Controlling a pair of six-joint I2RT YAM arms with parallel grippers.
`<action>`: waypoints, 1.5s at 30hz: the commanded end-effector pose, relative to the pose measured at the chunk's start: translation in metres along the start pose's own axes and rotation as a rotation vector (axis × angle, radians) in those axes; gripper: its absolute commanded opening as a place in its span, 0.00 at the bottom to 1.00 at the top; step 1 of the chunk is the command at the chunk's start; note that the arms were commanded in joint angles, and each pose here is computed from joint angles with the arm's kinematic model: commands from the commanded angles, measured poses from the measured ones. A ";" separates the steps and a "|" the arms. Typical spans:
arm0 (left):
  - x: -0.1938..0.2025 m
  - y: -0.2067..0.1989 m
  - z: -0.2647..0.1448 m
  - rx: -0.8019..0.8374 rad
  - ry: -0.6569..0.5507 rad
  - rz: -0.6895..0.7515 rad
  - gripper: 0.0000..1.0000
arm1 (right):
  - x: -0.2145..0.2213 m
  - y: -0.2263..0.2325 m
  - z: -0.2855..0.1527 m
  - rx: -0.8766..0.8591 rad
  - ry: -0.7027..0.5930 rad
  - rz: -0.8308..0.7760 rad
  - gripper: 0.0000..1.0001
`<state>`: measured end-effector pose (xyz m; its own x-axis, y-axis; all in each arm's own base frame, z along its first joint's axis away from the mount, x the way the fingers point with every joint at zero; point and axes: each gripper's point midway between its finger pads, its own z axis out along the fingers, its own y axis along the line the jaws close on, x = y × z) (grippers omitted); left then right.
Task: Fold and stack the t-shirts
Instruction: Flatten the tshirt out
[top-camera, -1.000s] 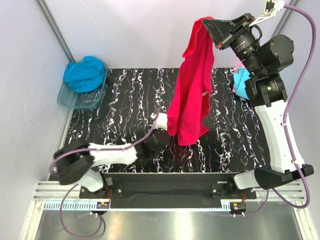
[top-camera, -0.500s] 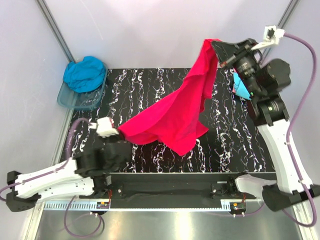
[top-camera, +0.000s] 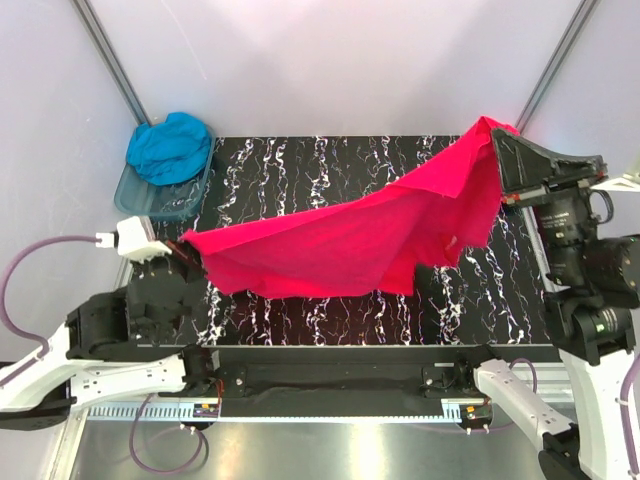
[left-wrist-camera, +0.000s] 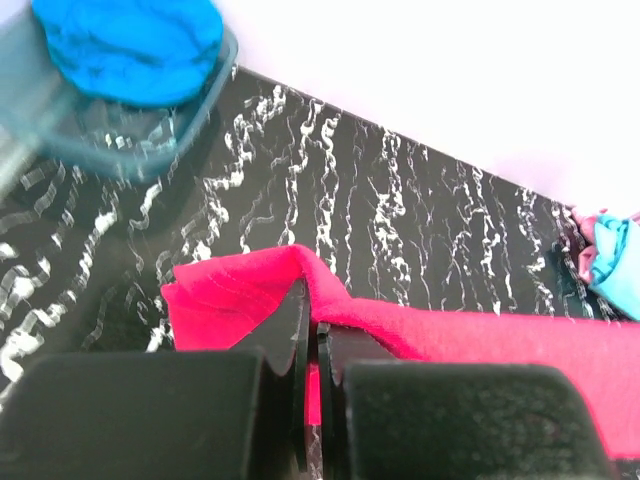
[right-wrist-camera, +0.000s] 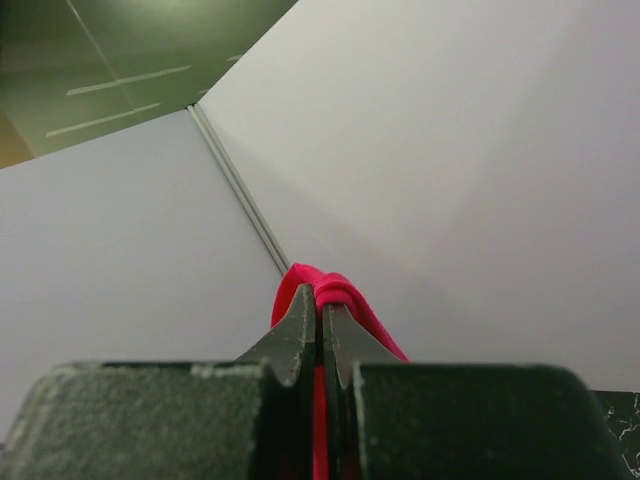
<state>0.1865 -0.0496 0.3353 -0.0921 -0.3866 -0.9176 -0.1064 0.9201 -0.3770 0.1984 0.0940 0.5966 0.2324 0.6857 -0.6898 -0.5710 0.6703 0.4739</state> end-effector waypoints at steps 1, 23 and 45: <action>-0.040 -0.019 -0.001 0.003 -0.046 0.088 0.00 | -0.018 0.015 -0.007 -0.028 -0.027 -0.005 0.00; -0.102 -0.022 -0.001 -0.071 -0.227 0.145 0.04 | -0.009 -0.039 -0.003 0.243 -0.044 0.049 0.00; 0.002 -0.047 0.170 -0.220 -0.083 0.303 0.05 | 0.090 -0.136 0.067 0.365 0.023 -0.090 0.00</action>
<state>0.3560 -0.0696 0.3174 -0.1276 0.0381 -0.9911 -0.3474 0.9342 0.0806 0.3673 0.0980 0.4520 0.0819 0.6021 -0.7942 -0.1595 0.7945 0.5859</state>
